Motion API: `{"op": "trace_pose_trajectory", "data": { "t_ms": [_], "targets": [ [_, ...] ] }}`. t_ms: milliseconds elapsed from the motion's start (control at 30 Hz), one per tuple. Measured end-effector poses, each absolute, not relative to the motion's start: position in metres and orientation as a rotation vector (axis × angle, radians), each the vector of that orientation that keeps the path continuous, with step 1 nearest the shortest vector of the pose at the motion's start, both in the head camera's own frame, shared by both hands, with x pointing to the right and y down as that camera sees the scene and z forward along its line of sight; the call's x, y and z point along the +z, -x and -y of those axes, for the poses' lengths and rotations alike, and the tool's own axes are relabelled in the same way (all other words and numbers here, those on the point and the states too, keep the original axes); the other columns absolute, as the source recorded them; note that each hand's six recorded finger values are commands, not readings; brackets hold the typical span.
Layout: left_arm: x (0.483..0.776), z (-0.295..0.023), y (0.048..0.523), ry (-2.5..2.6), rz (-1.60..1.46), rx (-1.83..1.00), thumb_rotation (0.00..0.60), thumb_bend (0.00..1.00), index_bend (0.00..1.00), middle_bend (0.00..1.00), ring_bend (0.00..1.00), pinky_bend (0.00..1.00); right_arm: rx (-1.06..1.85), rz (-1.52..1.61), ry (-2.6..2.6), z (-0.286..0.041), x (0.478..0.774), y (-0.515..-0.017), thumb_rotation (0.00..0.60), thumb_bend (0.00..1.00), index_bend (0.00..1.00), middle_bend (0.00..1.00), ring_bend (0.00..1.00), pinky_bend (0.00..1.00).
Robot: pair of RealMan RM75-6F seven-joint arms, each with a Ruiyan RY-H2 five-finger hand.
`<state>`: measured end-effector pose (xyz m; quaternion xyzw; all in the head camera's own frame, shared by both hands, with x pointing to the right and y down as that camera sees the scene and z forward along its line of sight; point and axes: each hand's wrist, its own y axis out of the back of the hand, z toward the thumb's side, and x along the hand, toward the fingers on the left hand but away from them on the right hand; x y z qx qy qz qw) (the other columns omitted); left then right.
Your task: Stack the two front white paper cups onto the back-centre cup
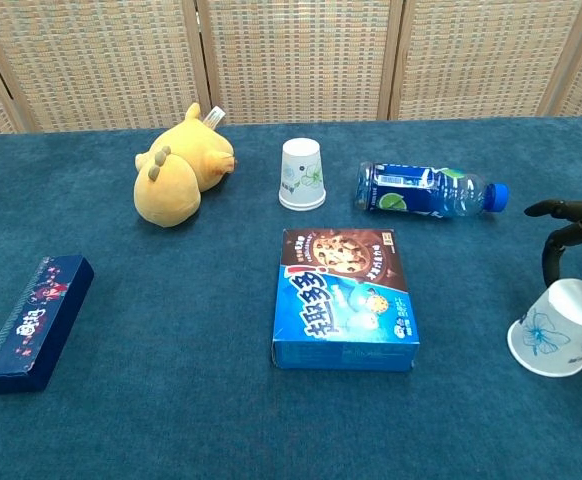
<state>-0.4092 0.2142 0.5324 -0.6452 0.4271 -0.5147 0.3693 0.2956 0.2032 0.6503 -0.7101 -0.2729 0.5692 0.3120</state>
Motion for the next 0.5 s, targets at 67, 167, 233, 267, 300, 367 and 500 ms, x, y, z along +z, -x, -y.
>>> {"op": "trace_pose_trajectory", "data": {
  "t_ms": [67, 167, 233, 267, 300, 367, 500],
  "targets": [
    [0.532, -0.214, 0.41, 1.653, -1.101, -1.32, 0.6, 0.12, 0.16, 0.0, 0.0, 0.0, 1.482, 0.733, 1.877, -0.201, 0.645, -0.293, 0.6, 0.15, 0.5, 0.1, 0.0, 0.0],
    [0.531, -0.213, 0.41, 1.648, -1.109, -1.315, 0.6, 0.12, 0.16, 0.0, 0.0, 0.0, 1.44, 0.765, 1.865, -0.193, 0.633, -0.29, 0.6, 0.15, 0.5, 0.1, 0.0, 0.0],
    [0.532, -0.213, 0.41, 1.646, -1.11, -1.318, 0.6, 0.12, 0.16, 0.0, 0.0, 0.0, 1.413, 0.785, 1.852, -0.186, 0.623, -0.287, 0.6, 0.15, 0.5, 0.1, 0.0, 0.0],
    [0.533, -0.212, 0.412, 1.642, -1.111, -1.323, 0.6, 0.12, 0.15, 0.0, 0.0, 0.0, 1.395, 0.799, 1.844, -0.18, 0.617, -0.286, 0.6, 0.15, 0.5, 0.1, 0.0, 0.0],
    [0.533, -0.212, 0.412, 1.64, -1.112, -1.326, 0.6, 0.12, 0.15, 0.0, 0.0, 0.0, 1.38, 0.811, 1.837, -0.175, 0.611, -0.284, 0.6, 0.15, 0.5, 0.1, 0.0, 0.0],
    [0.535, -0.211, 0.414, 1.635, -1.116, -1.335, 0.6, 0.12, 0.15, 0.0, 0.0, 0.0, 1.346, 0.838, 1.824, -0.163, 0.597, -0.279, 0.6, 0.15, 0.5, 0.1, 0.0, 0.0],
    [0.538, -0.209, 0.415, 1.637, -1.121, -1.351, 0.6, 0.12, 0.15, 0.0, 0.0, 0.0, 1.29, 0.889, 1.788, -0.133, 0.572, -0.27, 0.6, 0.15, 0.5, 0.1, 0.0, 0.0]
  ]
}}
